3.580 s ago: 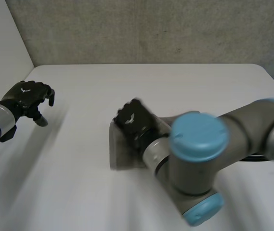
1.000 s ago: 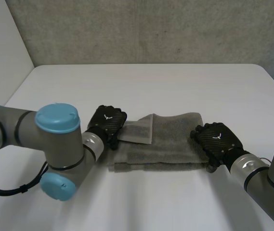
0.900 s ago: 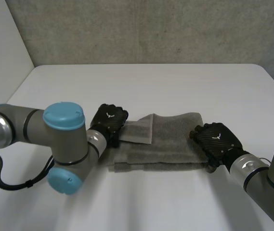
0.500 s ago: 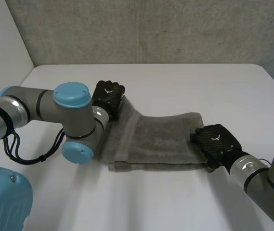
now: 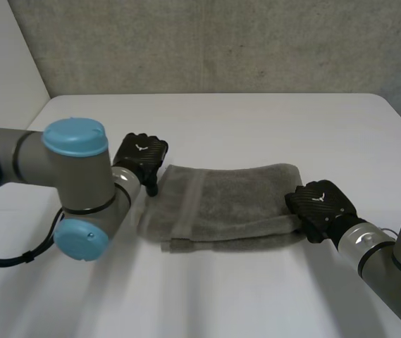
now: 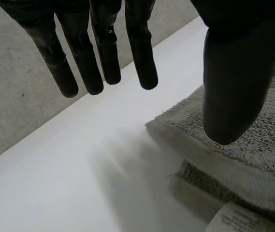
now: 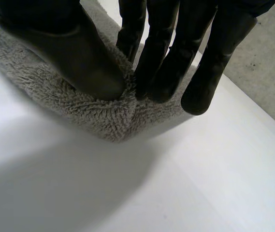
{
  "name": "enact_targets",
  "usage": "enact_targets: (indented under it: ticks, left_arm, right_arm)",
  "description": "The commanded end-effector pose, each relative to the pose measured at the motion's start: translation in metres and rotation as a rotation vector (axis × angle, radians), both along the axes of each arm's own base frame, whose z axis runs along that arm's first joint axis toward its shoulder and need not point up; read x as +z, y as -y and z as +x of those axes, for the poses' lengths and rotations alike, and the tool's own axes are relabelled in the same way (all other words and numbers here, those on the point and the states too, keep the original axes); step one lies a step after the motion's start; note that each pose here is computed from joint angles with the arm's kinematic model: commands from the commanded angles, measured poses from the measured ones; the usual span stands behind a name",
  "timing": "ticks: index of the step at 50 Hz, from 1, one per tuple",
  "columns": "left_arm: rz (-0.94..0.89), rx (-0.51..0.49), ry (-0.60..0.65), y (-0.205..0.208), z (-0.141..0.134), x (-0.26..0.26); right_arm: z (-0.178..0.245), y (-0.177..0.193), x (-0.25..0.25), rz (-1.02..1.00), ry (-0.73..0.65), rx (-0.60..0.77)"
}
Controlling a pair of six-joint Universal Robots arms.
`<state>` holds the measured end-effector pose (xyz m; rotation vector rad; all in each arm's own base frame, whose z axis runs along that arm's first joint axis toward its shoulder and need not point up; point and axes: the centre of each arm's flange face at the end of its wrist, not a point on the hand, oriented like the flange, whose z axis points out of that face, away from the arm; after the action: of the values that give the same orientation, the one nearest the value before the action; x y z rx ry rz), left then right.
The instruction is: Fold the towel.
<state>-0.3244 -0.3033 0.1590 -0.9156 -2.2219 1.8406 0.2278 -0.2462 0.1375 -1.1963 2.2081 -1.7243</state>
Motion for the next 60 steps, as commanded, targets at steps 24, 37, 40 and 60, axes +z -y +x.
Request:
enact_targets:
  ticks: [24, 37, 40, 60]
  left_arm:
    - [-0.132, 0.131, -0.166, 0.011, 0.062, 0.089]
    - [-0.114, 0.107, -0.169, 0.009, 0.061, 0.085]
    - [-0.115, 0.086, -0.180, 0.009, 0.059, 0.087]
    - [0.173, 0.009, -0.329, -0.030, 0.044, 0.045]
  right_arm:
    - [0.206, -0.082, 0.055, -0.353, -0.065, 0.621]
    - [0.211, -0.082, 0.034, -0.220, -0.125, 0.556]
    - [0.204, -0.087, 0.061, -0.198, -0.043, 0.529]
    - [0.138, -0.023, 0.091, 0.137, 0.338, 0.126]
